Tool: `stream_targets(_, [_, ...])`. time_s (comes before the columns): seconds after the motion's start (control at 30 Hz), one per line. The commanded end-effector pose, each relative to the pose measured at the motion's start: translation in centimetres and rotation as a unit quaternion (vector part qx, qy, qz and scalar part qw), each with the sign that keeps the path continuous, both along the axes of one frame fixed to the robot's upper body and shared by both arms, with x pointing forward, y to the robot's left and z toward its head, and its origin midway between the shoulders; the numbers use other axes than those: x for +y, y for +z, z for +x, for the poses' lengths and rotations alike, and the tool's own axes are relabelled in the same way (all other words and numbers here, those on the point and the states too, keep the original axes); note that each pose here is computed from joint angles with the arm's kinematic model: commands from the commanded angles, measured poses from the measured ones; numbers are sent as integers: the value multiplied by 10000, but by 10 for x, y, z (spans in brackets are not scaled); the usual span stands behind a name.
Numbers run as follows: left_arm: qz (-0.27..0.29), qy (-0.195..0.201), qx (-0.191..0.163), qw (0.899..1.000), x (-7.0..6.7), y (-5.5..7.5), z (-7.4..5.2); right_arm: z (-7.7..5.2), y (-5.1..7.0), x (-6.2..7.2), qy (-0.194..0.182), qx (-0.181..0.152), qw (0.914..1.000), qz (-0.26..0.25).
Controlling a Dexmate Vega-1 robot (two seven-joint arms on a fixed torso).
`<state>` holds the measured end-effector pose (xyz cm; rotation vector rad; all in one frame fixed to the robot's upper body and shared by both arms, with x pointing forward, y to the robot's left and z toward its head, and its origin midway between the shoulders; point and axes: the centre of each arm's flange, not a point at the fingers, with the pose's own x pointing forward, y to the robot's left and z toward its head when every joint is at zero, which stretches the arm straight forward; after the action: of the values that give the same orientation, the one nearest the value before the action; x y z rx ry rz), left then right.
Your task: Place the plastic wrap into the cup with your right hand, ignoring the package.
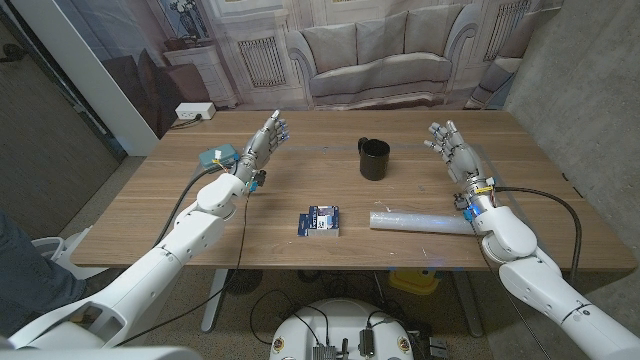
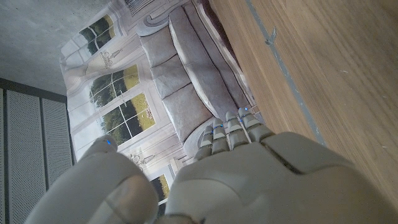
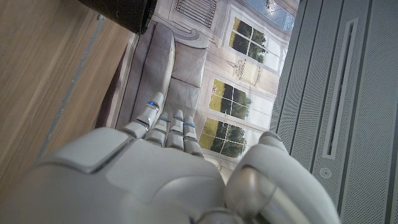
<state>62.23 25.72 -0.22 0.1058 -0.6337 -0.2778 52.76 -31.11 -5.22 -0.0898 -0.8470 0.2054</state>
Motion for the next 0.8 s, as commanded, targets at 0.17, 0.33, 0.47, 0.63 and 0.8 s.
stream_targets(0.17, [19, -9, 15, 10000, -5, -2, -5, -21, -12, -8, -78, -33, 10000, -4])
stream_targets(0.33, [23, -47, 0, 10000, -7, -1, -5, -28, -16, -9, -105, -57, 9999, -34])
stream_targets(0.47, [-23, -91, -3, 10000, -9, -3, -6, -33, -21, -7, -94, -35, 9999, -66])
stream_targets(0.63, [38, -95, 15, 9999, -10, -3, -8, -41, -26, -6, -77, -62, 9999, -125])
stream_targets(0.8, [60, -90, -12, 9999, -10, -3, -11, -51, -30, -6, -114, -112, 9998, -147])
